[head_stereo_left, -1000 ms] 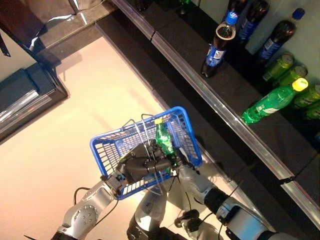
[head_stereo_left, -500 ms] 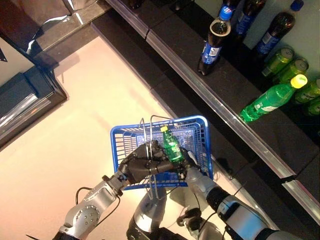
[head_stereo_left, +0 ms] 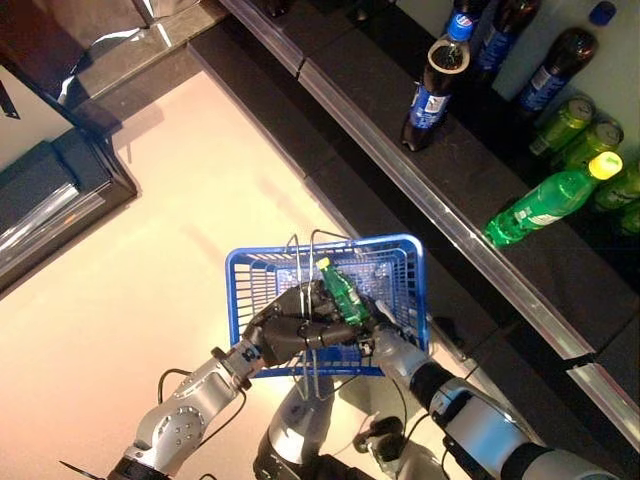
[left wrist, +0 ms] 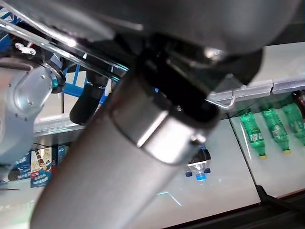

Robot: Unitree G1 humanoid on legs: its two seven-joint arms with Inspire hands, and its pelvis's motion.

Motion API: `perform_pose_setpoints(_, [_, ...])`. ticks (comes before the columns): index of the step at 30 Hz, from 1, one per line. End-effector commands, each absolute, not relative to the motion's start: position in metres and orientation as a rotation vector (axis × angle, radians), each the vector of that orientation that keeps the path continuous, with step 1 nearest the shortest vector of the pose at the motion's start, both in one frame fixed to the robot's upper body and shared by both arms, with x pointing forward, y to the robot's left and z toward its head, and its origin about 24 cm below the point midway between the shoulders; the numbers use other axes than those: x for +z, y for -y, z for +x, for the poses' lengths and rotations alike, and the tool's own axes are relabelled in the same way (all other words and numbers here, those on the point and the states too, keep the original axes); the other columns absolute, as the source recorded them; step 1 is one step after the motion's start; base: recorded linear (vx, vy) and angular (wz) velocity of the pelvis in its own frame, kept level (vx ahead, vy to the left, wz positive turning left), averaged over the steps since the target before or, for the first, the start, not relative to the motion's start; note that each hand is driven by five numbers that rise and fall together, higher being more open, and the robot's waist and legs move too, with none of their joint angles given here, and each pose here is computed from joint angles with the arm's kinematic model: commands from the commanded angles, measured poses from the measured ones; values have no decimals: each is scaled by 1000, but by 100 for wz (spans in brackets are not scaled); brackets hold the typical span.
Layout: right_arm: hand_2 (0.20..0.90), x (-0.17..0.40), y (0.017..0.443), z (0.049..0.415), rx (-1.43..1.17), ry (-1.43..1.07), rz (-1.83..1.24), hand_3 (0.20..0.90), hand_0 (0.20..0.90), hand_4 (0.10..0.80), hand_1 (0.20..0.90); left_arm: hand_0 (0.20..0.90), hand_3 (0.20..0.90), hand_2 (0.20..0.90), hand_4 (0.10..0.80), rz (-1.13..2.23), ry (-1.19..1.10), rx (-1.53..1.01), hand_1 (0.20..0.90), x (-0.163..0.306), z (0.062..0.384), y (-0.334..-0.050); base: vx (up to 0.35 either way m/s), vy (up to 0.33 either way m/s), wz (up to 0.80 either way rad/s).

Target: Pick up the drink and place into the basket.

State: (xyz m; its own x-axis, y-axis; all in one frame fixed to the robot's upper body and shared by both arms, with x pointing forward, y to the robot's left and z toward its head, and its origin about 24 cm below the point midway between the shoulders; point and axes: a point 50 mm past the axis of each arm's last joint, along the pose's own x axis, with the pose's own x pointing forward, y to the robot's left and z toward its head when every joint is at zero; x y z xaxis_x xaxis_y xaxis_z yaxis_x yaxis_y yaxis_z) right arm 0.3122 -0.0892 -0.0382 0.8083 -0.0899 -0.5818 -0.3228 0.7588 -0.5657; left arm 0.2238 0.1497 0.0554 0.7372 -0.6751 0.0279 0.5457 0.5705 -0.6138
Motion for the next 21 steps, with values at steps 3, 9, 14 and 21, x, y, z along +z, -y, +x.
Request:
perform_pose_setpoints(3, [900, -50, 105, 303, 104, -725, -963, 900, 900, 800, 900, 300, 200, 300, 100, -779, 577, -1287, 300, 204, 196, -95, 0, 0, 0])
perform_pose_setpoints(9, [900, -48, 122, 306, 45, -743, -1008, 900, 900, 800, 900, 300, 200, 300, 100, -786, 569, -1285, 300, 206, 196, -92, 5, 3, 0])
perform_pose_setpoints(14, [900, -42, 139, 313, -19, -704, -999, 900, 900, 800, 900, 300, 200, 300, 100, -782, 568, -1275, 300, 208, 197, -93, 0, 0, 0])
perform_pose_setpoints(21, [900, -20, 140, 331, -63, -545, -854, 900, 900, 800, 900, 300, 200, 300, 100, -776, 541, -1221, 300, 207, 201, -100, 2, 0, 1])
